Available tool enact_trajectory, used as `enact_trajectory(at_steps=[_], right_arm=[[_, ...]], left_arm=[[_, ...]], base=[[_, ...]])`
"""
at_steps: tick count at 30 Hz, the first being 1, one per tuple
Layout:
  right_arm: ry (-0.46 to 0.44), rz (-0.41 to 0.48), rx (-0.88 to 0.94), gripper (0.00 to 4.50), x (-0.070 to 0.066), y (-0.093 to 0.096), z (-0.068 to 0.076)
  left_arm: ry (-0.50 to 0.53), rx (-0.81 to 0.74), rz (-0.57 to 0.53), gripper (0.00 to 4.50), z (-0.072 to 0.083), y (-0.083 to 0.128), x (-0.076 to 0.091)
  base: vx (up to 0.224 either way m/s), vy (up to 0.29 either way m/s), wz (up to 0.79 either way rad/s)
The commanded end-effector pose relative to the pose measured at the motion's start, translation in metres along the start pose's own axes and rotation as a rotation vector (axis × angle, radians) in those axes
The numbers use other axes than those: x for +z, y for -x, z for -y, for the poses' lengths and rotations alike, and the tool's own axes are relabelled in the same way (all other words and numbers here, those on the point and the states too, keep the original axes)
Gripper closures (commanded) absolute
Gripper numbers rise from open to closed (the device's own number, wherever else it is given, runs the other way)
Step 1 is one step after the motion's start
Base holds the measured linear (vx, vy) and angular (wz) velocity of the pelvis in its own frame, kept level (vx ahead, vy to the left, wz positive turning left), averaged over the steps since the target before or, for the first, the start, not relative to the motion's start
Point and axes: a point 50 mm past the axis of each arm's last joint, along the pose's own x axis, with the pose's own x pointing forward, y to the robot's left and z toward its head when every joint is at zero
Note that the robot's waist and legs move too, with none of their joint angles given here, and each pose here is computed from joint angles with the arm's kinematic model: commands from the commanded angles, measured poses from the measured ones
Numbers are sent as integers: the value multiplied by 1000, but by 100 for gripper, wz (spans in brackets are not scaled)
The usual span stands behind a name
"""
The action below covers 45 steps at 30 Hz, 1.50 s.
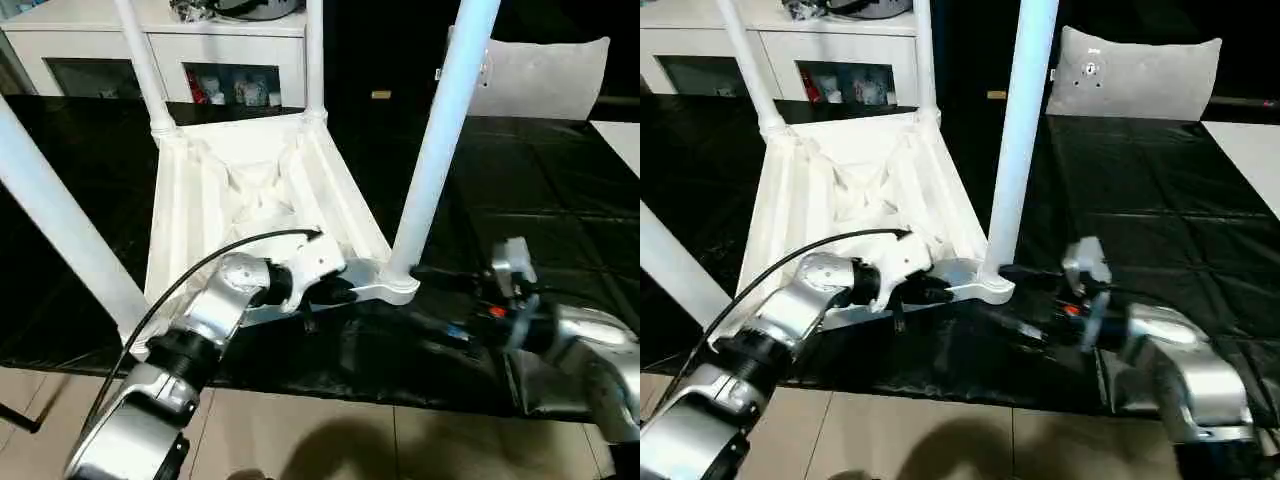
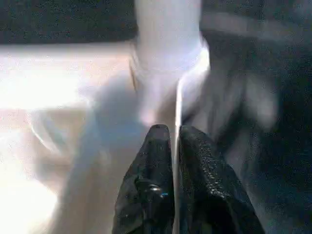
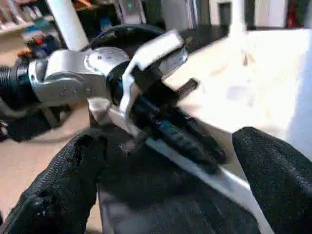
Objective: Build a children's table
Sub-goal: Rotate table base
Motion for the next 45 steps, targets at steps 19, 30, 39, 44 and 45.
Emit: enact_trajectory(at_steps=[19,30,39,44,45], right_arm=[[23,172,-424,0,18,-42,20],[38,167,-650,0,20,-33,46],[87,117,-695,0,17,-22,56],[107,-30,-592,0,-3,-21,46],[107,-30,-592,0,-3,-21,46]], left_arm=[[220,145,148,221,71,73,-19],[322,33,-71,123,105,135,-59],[450,171,-288,54,100,173,-158],[337,233,-238,15,68,248,-62],[337,233,-238,6,68,248,-62]], base=[[0,0,0],[0,0,0],[0,0,0],[1,-10,-1],[0,0,0]])
